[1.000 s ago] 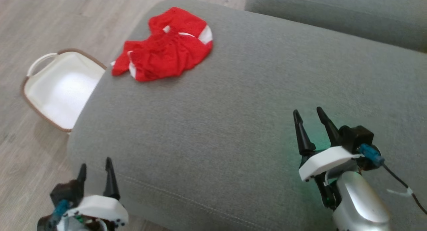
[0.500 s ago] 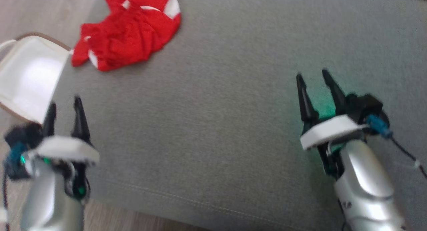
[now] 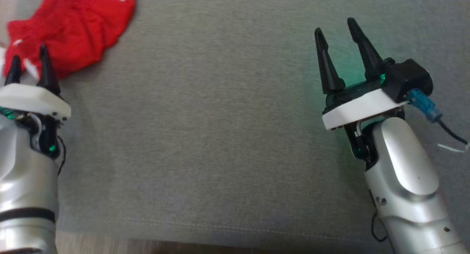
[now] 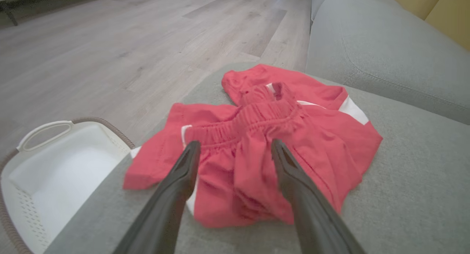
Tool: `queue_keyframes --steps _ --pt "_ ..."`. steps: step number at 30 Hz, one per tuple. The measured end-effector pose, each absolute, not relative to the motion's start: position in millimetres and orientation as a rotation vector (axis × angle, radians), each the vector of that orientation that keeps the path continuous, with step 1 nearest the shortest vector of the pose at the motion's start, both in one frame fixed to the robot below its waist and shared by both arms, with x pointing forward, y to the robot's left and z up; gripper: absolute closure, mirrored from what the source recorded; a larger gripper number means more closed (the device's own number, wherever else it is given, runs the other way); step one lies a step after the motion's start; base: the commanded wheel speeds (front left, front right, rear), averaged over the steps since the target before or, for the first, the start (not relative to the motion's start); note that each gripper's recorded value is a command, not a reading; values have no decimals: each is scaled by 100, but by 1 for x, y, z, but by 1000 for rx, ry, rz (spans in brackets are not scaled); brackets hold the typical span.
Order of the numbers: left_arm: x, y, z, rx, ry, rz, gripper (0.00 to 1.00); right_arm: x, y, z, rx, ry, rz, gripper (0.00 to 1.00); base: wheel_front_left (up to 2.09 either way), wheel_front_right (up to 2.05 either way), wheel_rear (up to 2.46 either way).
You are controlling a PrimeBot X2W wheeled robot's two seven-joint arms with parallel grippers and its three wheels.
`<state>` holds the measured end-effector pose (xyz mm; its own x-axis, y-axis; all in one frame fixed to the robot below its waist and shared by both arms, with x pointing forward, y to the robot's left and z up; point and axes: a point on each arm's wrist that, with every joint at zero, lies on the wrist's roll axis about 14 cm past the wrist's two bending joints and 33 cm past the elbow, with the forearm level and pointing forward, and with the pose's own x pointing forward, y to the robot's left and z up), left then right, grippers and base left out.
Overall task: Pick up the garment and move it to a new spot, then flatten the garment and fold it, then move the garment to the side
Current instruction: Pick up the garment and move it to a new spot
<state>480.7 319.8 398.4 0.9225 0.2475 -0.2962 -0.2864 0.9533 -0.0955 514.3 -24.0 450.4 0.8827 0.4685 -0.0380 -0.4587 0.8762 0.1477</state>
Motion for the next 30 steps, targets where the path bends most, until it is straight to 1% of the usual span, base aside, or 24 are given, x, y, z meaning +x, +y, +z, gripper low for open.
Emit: queue_keyframes --steps 2,3,8,9,10,11,12,18,22,26,30 --pt "489 314 389 -146 316 261 0 515 -31 449 132 77 468 0 0 0 0" --pt "492 312 376 -153 369 255 0 516 -38 447 130 78 453 0 0 0 0" --pt "487 304 343 -163 509 247 0 517 -52 442 123 87 419 0 0 0 0" --pt "488 303 342 -159 516 241 5 517 -54 441 122 89 414 0 0 0 0" --pt "489 302 341 -156 519 239 5 517 -56 440 119 95 410 0 0 0 0" --pt "491 303 342 -154 521 237 61 517 -57 441 118 94 407 0 0 0 0" --pt "491 303 342 -154 521 237 100 517 -57 441 118 94 407 0 0 0 0" --pt "498 294 356 -150 470 209 100 516 -65 454 112 63 388 0 0 0 0" --pt "515 277 386 -125 376 138 100 511 -74 464 116 41 362 0 0 0 0" --pt "536 248 424 -91 267 31 100 501 -87 472 137 27 329 0 0 0 0" --pt "552 202 451 -69 185 -101 100 490 -107 479 153 17 277 0 0 0 0"
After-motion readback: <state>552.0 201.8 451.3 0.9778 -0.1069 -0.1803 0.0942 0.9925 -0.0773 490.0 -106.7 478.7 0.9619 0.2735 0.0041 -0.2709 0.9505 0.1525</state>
